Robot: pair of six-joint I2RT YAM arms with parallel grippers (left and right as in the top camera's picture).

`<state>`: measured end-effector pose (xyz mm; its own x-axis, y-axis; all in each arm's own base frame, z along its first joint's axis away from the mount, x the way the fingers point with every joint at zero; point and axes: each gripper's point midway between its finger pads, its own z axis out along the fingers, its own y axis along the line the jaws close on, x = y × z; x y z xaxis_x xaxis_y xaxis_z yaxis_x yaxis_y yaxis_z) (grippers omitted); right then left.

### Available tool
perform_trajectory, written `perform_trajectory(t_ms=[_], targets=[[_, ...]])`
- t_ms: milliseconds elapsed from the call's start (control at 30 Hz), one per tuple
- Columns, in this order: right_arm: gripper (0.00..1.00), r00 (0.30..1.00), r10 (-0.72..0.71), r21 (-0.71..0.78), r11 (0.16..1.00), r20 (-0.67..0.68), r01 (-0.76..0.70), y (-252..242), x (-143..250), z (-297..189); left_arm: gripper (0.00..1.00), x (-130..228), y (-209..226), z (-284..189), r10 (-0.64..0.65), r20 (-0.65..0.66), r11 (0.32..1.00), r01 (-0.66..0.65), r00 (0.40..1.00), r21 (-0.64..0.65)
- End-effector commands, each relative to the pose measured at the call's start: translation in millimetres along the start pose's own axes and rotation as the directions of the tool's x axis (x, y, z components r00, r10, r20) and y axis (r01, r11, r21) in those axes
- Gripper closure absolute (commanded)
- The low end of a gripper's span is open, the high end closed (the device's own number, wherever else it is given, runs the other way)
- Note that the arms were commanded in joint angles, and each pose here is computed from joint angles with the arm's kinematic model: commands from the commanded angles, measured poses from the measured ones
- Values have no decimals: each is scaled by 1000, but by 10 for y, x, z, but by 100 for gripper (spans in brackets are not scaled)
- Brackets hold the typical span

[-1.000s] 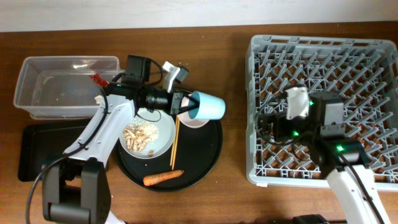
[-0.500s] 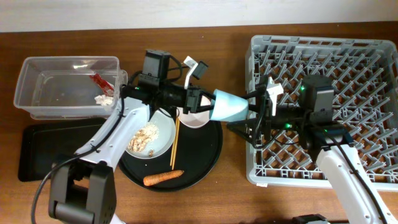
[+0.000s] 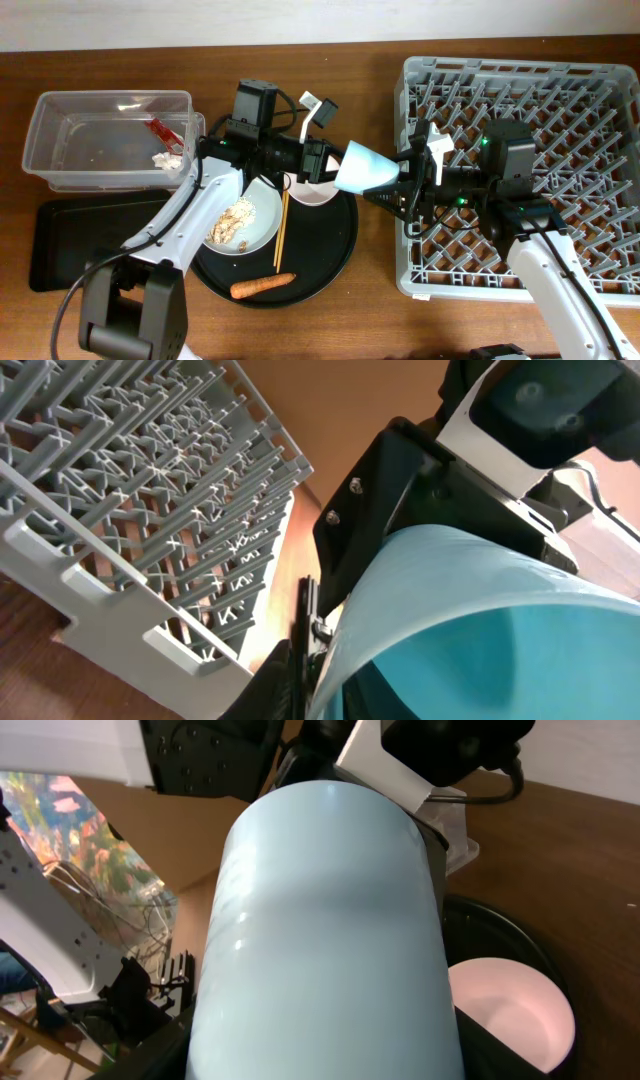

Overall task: Sort waste into correct bins and load items into the dishwasher rack
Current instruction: 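Hand the light-blue cup from the left gripper to the right gripper, then place the light-blue cup in the rack with the right gripper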

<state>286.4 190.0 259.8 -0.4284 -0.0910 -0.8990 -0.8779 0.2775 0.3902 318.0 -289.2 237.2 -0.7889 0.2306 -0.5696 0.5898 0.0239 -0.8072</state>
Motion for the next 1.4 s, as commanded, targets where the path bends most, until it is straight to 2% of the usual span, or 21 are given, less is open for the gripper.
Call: perform_trajectory(t_ms=[0,33,67,133,333,433,567,633,700,867,933,1000,1200,1300,1367], targets=[[40,1000,-11,-2,1000,1,11,18,-43,16,80,-19,108,4,-8,8,998,8,1000,-57],[37,1000,-12,-2,1000,2,12,18,-44,16,80,-13,128,3,-16,8,998,16,1000,-68],[30,1000,-14,-2,1000,3,14,17,-47,16,89,-7,135,2,-22,7,997,22,1000,-72],[26,999,-30,-2,1000,9,30,16,-73,16,99,-7,135,2,-21,7,997,22,1000,-72],[26,996,-83,-3,997,31,83,19,-151,15,100,-6,135,2,-22,7,997,22,1000,-72],[30,992,-115,-4,993,44,115,25,-198,14,100,-6,135,2,-22,7,997,22,1000,-71],[30,988,-146,-5,989,57,147,32,-244,11,100,-6,135,2,-22,7,997,22,1000,-71],[31,986,-152,-49,987,64,155,109,-248,8,100,-6,135,2,-22,7,997,22,1000,-71],[41,979,-182,-142,971,88,194,279,-279,-12,100,-6,135,2,-22,7,997,22,1000,-71],[47,977,-192,-155,967,94,205,304,-290,-17,99,-6,135,2,-22,7,997,22,1000,-71],[49,977,-192,-155,966,94,205,304,-290,-17,90,-6,136,2,-22,7,997,22,1000,-72],[58,977,-192,-154,967,94,205,303,-290,-16,81,-14,215,-5,-25,15,993,27,1000,-117],[70,978,-186,-126,972,89,197,253,-292,-10,66,0,568,-163,-81,56,947,94,995,-306],[76,991,-127,49,991,43,125,-65,-219,10,57,-52,737,-602,-100,130,914,143,986,-381],[80,999,-50,198,979,-4,49,-329,-89,-19,56,37,896,-910,-112,150,835,175,982,-521]])
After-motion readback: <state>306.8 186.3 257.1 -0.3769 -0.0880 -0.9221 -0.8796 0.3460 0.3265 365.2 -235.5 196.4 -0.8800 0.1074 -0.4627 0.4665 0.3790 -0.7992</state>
